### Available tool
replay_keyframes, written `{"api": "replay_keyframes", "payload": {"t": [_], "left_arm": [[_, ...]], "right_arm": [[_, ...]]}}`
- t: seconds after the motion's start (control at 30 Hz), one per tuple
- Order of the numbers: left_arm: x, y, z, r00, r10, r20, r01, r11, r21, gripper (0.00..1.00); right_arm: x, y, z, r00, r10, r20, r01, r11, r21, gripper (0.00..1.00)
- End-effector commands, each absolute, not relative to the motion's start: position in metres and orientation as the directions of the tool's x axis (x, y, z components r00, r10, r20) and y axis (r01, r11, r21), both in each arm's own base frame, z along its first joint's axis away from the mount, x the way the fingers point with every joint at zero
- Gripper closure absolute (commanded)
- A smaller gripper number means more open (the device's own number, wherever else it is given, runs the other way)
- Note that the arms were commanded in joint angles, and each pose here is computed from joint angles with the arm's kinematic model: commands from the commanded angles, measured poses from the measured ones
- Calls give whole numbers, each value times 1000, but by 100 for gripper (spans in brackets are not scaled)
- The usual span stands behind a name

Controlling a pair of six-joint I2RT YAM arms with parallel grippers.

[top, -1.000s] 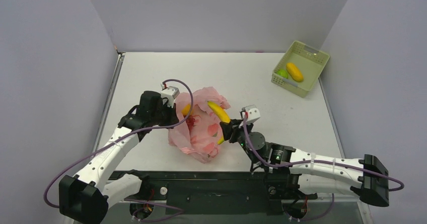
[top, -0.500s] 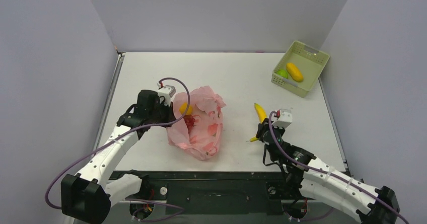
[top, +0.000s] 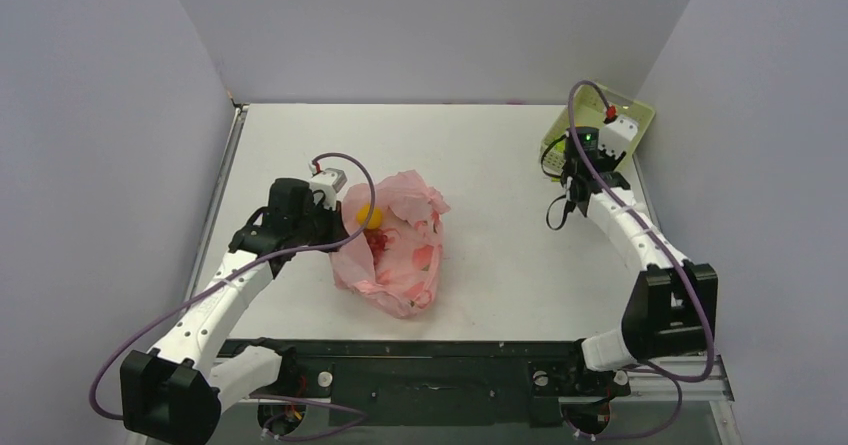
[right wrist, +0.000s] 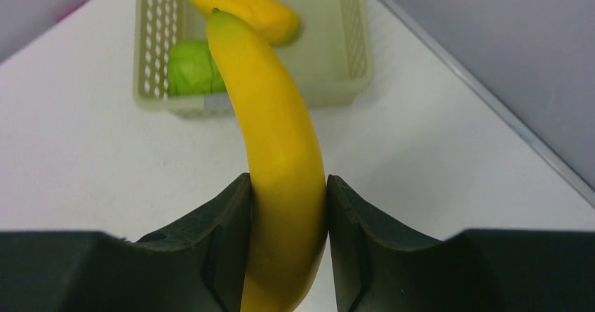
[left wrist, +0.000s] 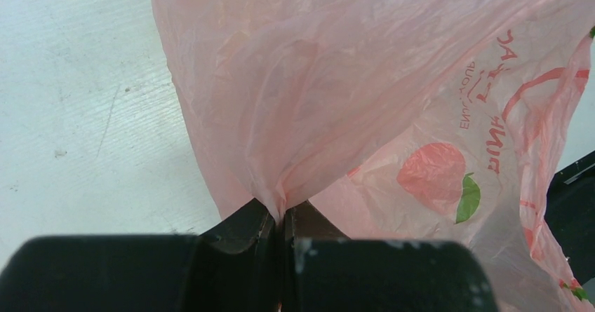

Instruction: Take the fake fruits out of the plastic bag

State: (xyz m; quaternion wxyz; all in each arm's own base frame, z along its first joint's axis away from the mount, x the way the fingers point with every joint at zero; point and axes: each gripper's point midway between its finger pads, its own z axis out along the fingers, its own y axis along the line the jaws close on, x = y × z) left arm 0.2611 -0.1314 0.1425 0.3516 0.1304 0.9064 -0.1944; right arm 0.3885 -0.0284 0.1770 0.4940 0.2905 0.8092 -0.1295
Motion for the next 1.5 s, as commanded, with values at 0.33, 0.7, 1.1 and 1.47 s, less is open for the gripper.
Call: {"api": "replay_keyframes", "payload": {"t": [0.33, 0.7, 1.1, 1.47], "left_arm": [[263, -142, 178, -625, 68, -778, 446, 849, -285, 100], [261, -144, 182, -615, 63, -786, 458, 840, -291, 100], [262, -142, 182, -611, 62, -789, 452, 845, -284, 100], [265, -140, 180, -610, 63, -790, 441, 855, -272, 100]], "right_arm": [[516, -156, 173, -307, 450, -838, 775, 629, 54, 100], [537, -165, 124, -417, 441, -795, 768, 639, -48, 94], [542, -148, 131, -461, 441, -770, 719, 694, -32, 36], [475, -88, 187, -418, 381, -825, 653, 757, 19, 30]]}}
